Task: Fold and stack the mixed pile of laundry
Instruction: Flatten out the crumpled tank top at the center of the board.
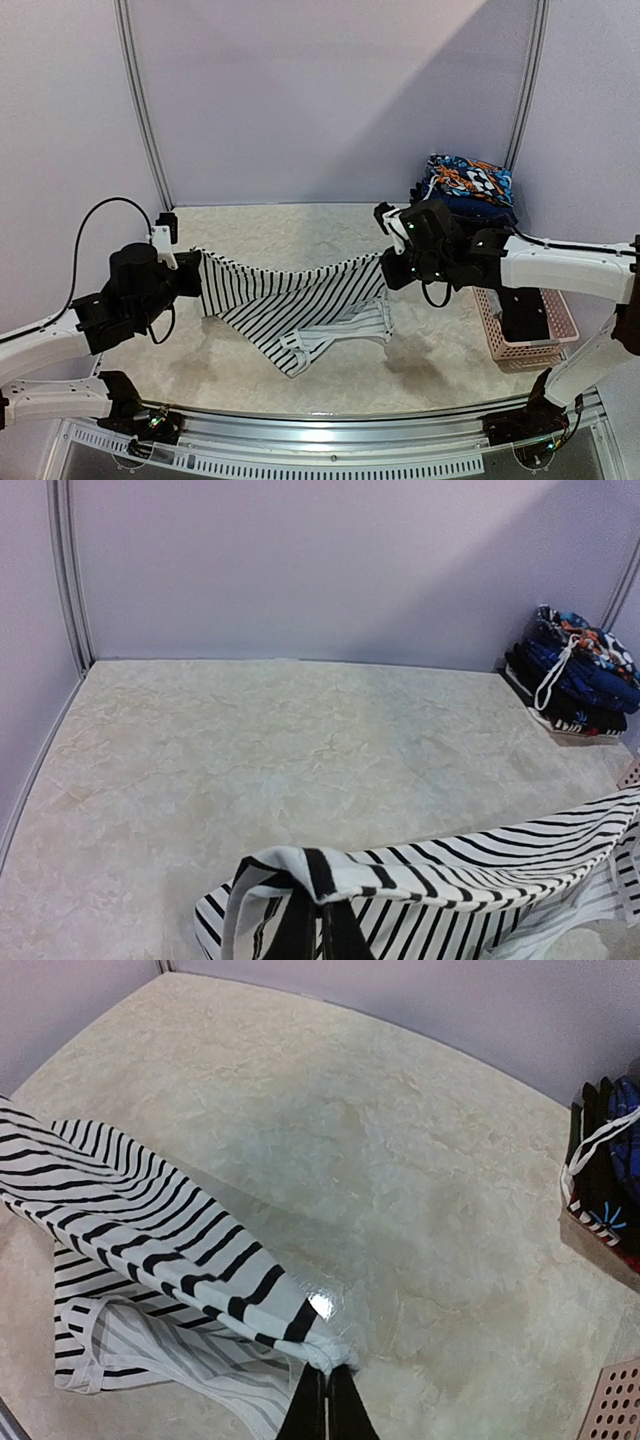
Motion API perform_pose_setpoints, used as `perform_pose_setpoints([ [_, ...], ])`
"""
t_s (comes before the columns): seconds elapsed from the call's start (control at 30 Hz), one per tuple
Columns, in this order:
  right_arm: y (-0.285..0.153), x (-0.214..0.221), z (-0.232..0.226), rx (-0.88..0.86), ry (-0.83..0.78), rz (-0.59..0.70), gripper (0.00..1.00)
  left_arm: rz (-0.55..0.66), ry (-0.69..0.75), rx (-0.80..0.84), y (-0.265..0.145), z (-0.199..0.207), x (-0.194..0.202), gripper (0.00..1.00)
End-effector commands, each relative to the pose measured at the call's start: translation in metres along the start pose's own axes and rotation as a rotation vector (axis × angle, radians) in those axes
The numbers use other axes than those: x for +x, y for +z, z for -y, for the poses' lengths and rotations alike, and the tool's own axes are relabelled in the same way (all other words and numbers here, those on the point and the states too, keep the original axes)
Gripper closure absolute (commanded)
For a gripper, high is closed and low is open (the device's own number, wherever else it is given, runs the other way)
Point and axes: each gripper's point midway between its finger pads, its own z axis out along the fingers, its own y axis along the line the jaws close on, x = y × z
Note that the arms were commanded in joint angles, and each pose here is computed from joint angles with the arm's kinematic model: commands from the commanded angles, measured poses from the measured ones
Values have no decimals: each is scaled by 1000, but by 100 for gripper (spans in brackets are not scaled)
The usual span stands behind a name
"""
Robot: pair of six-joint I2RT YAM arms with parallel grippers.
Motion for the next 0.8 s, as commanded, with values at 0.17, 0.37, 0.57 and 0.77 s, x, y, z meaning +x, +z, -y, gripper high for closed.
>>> perform_pose_setpoints([
  [0.17, -65, -68, 2, -38, -42, 201, 100, 47, -50, 101, -23, 17, -51, 100],
  [0.37, -117, -99, -13, -178, -110, 301, 100, 91, -47, 177, -45, 27, -85, 100],
  [0.57, -164, -111, -32, -335, -206, 338, 100, 142, -42, 264, -73, 37, -123, 100],
  [0.77, -224, -125, -34, -434, -244, 468, 100, 181, -38, 407, -100, 56, -151, 100],
])
